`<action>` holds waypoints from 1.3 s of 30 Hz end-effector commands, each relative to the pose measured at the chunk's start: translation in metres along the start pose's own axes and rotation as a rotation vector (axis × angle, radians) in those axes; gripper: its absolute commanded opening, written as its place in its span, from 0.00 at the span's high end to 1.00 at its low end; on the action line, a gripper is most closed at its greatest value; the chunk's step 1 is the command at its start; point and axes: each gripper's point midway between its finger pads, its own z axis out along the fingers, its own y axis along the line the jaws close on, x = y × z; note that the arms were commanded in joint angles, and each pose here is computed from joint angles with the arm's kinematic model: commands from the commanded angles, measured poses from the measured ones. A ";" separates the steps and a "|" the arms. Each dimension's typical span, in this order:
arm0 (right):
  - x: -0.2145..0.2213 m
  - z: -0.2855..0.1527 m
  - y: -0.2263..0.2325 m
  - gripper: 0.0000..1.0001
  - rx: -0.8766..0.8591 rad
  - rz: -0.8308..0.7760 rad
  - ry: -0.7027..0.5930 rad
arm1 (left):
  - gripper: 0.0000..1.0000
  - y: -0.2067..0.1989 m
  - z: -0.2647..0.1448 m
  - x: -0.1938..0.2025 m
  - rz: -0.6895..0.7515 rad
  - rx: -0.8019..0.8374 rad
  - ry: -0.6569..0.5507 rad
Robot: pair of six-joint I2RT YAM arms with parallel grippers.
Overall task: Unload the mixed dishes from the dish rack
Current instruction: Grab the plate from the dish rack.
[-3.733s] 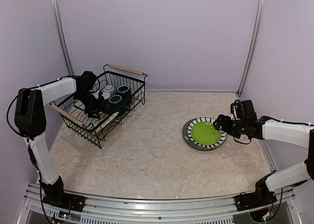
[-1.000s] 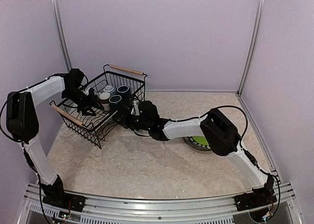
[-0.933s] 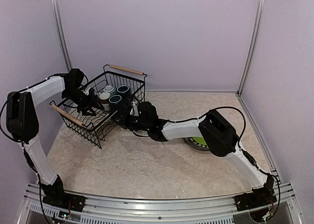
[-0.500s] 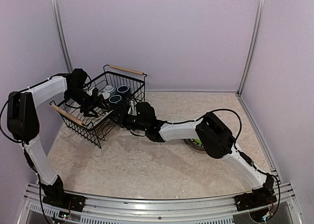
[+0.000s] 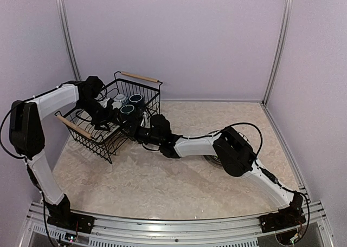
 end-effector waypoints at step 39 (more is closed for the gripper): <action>-0.033 -0.146 0.011 0.83 0.420 -0.286 -0.020 | 0.54 0.068 -0.017 -0.018 0.034 -0.456 -0.075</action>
